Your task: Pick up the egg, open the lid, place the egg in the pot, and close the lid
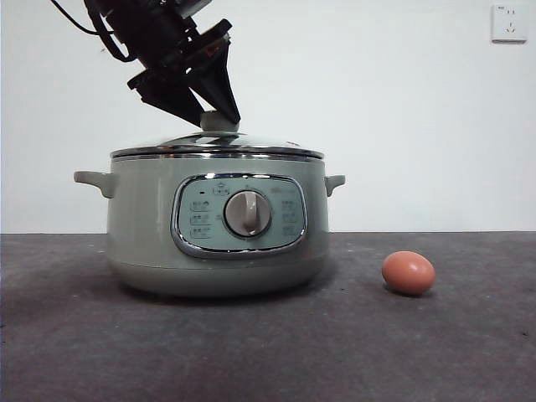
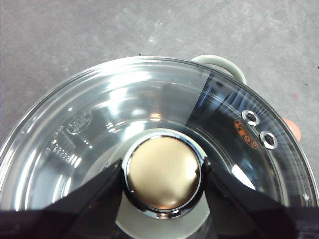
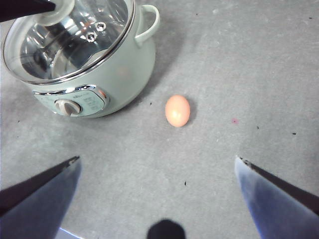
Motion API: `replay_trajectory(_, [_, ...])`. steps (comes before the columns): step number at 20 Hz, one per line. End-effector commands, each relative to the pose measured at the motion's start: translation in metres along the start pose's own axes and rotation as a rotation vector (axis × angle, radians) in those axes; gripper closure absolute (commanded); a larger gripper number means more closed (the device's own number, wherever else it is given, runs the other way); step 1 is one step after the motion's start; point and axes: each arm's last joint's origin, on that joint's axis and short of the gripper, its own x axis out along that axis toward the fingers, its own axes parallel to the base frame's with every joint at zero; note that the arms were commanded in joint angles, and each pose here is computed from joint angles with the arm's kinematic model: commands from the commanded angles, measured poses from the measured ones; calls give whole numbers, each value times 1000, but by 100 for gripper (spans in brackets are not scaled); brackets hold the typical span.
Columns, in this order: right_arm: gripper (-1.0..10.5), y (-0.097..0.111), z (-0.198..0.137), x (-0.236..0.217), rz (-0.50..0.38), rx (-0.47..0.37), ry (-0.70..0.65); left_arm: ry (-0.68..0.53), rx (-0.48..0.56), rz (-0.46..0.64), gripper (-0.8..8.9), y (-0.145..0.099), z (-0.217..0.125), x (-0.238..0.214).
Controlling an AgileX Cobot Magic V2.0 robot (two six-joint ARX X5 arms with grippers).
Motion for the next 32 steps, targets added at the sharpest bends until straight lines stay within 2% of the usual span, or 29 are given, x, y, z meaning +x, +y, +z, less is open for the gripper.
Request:
replay_trajectory(1, [320,-1,3,2,3,3,-1,-93,20,-13,821,-7,16,-26])
replay_trajectory(8, [321,-13,18,27,5,18,18,-252,55,28,821,-22,25,-110])
replay_trajectory(11, [322,-22,29,48,6,48,24,-316,67,52,821,-34,19,-159])
replay_trajectory(14, [322,-29,36,81,31,50,91,-369,70,93,821,-47,4,-210])
replay_trajectory(20, [323,-23,39,161,5,-29,226,-371,20,156,821,-72,-41,-282])
replay_trajectory(24, [325,-14,31,208,-19,-83,300,-316,-21,223,821,-84,-68,-304])
replay_trajectory(30, [327,-12,14,255,-72,-118,381,-293,-70,211,821,-101,-99,-328])
replay_trajectory(32, [385,-14,10,265,-74,-116,400,-287,-82,209,821,-104,-107,-333])
